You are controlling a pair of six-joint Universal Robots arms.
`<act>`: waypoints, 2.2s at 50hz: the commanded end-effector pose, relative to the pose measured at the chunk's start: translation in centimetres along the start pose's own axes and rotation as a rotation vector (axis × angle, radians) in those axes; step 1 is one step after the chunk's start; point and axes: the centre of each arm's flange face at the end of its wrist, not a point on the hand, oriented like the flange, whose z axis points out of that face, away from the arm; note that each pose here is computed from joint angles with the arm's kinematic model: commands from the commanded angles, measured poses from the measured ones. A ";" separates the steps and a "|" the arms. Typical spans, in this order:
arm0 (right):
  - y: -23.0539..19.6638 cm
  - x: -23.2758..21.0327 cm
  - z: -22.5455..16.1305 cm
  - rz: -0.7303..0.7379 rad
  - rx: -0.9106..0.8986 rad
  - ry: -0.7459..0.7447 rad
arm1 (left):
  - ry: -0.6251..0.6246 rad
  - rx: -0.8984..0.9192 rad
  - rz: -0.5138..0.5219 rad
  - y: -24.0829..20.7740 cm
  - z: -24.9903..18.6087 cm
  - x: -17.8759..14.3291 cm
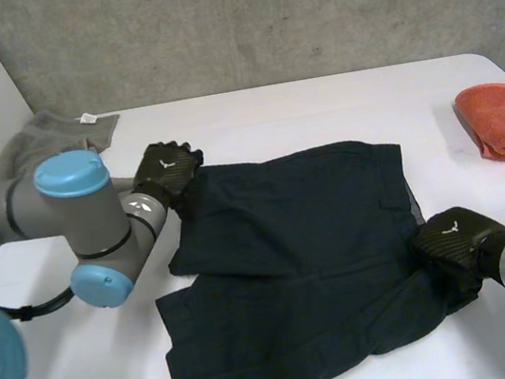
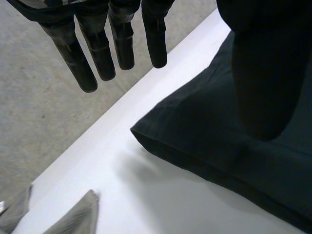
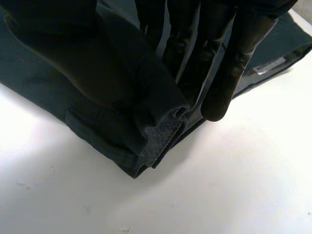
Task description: Fold the laundry.
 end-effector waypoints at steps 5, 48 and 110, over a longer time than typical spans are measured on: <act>-0.6 0.6 0.3 0.166 0.042 0.029 | -0.040 -0.031 -0.094 -6.0 -10.7 -1.1; -0.8 0.1 0.7 0.258 0.091 0.041 | 0.156 -0.410 -0.194 0.3 -26.1 8.5; -3.9 1.4 -1.2 -0.159 0.023 0.057 | -0.027 -0.044 0.092 -6.1 -16.4 5.0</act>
